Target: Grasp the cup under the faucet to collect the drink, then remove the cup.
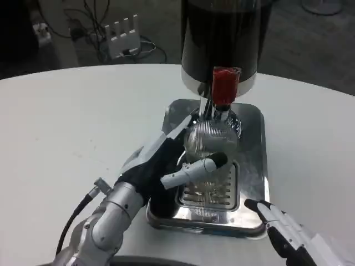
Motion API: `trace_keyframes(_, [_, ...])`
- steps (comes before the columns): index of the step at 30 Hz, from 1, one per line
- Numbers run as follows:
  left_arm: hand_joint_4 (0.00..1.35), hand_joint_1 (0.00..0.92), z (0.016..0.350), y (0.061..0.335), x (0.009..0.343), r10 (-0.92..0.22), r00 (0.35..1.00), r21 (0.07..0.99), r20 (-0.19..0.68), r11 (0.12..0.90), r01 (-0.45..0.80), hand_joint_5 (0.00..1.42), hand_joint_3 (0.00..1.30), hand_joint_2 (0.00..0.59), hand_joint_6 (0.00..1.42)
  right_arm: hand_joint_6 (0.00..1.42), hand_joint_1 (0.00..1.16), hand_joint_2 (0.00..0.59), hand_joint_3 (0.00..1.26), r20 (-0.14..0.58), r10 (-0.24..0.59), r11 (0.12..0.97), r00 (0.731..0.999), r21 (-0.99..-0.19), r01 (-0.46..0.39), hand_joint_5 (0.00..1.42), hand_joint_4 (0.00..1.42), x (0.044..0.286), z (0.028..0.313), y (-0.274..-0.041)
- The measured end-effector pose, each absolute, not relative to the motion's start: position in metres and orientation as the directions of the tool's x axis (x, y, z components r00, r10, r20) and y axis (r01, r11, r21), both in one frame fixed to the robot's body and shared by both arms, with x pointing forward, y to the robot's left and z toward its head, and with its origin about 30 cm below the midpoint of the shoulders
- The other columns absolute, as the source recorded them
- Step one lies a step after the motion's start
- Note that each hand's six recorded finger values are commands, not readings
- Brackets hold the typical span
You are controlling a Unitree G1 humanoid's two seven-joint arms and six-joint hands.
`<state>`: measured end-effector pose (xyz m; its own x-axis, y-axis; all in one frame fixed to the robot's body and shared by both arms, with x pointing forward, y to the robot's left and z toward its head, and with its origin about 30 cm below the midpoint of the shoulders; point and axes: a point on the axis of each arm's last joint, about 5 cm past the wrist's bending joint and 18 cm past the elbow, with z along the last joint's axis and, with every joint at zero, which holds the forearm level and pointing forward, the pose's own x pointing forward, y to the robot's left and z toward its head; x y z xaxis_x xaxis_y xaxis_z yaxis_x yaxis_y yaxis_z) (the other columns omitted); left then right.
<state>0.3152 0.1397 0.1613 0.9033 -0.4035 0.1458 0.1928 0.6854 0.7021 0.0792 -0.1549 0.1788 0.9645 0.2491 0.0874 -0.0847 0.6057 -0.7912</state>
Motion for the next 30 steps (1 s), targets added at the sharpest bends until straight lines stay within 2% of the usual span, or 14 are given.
trace_keyframes(7, [0.00,0.009,0.161,0.149,0.309,-0.344,0.911,0.656,0.228,0.746,0.117,0.00,0.00,0.000,0.00,0.00,0.60,0.485,0.06,0.096,0.244,0.608,0.965,-0.791,-0.074,0.00,0.00,0.079,0.179,-0.155])
trace_keyframes(13, [0.00,0.000,0.152,0.172,0.302,-0.264,0.940,0.637,0.218,0.768,0.068,0.00,0.00,0.000,0.00,0.00,0.60,0.485,0.06,0.105,0.254,0.611,0.961,-0.788,-0.076,0.00,0.00,0.079,0.179,-0.153])
trace_keyframes(16, [0.00,0.000,0.153,0.178,0.300,-0.236,0.941,0.591,0.242,0.805,0.050,0.01,0.00,0.028,0.00,0.00,0.60,0.485,0.06,0.110,0.259,0.613,0.959,-0.787,-0.075,0.00,0.00,0.080,0.179,-0.152])
trace_keyframes(17, [0.01,0.000,0.155,0.180,0.299,-0.227,0.939,0.569,0.258,0.821,0.043,0.09,0.00,0.041,0.06,0.00,0.60,0.485,0.06,0.112,0.260,0.613,0.959,-0.787,-0.075,0.00,0.00,0.080,0.179,-0.152])
trace_keyframes(20, [0.16,0.000,0.169,0.177,0.295,-0.207,0.902,0.486,0.380,0.874,-0.004,0.27,0.13,0.075,0.25,0.00,0.60,0.485,0.06,0.112,0.262,0.612,0.959,-0.787,-0.075,0.00,0.00,0.080,0.179,-0.152])
trace_keyframes(22, [0.19,0.000,0.184,0.168,0.289,-0.196,0.858,0.428,0.474,0.903,-0.031,0.32,0.17,0.082,0.29,0.00,0.60,0.485,0.06,0.112,0.262,0.612,0.959,-0.787,-0.075,0.00,0.00,0.080,0.179,-0.152])
trace_keyframes(24, [0.20,0.000,0.197,0.162,0.283,-0.191,0.831,0.382,0.522,0.924,-0.027,0.33,0.17,0.083,0.29,0.00,0.60,0.485,0.06,0.112,0.258,0.612,0.959,-0.788,-0.072,0.00,0.00,0.080,0.179,-0.152])
trace_keyframes(27, [0.21,0.000,0.217,0.159,0.270,-0.202,0.807,0.340,0.555,0.941,0.002,0.34,0.20,0.075,0.30,0.00,0.60,0.485,0.06,0.111,0.251,0.609,0.962,-0.790,-0.067,0.00,0.00,0.080,0.179,-0.154])
trace_keyframes(30, [0.24,0.000,0.227,0.161,0.266,-0.217,0.810,0.310,0.545,0.950,0.046,0.36,0.23,0.085,0.32,0.00,0.60,0.485,0.06,0.110,0.248,0.609,0.963,-0.791,-0.066,0.00,0.00,0.080,0.179,-0.154])
